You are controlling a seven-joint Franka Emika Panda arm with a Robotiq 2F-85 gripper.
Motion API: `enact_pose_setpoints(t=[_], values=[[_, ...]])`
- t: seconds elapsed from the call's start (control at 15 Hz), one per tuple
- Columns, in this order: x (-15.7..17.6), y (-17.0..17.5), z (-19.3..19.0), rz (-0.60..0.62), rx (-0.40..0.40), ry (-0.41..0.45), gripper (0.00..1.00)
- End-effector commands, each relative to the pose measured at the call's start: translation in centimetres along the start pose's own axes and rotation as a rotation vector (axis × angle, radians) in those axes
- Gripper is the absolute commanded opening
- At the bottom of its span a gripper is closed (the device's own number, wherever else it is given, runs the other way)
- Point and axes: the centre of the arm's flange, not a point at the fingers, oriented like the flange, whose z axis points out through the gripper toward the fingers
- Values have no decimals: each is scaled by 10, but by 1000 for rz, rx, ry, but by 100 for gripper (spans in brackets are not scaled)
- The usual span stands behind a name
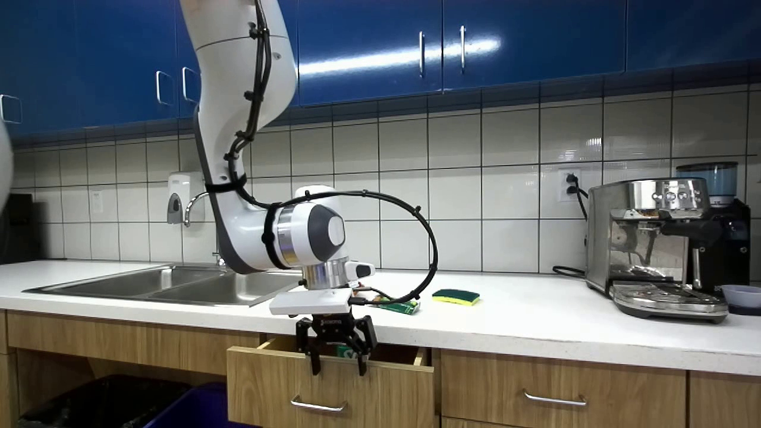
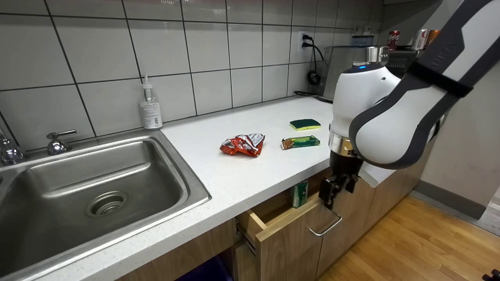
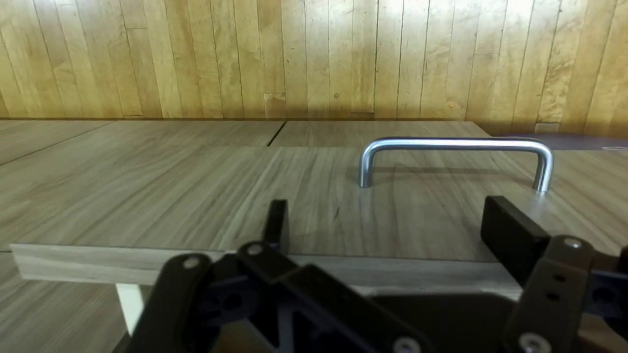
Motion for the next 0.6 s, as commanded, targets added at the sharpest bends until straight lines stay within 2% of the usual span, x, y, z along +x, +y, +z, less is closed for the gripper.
enact_pose_setpoints(t=[0.0,0.53], values=[[33,17,-3,3,-2,18,100],[45,18,-1,-4,-14,5,100]])
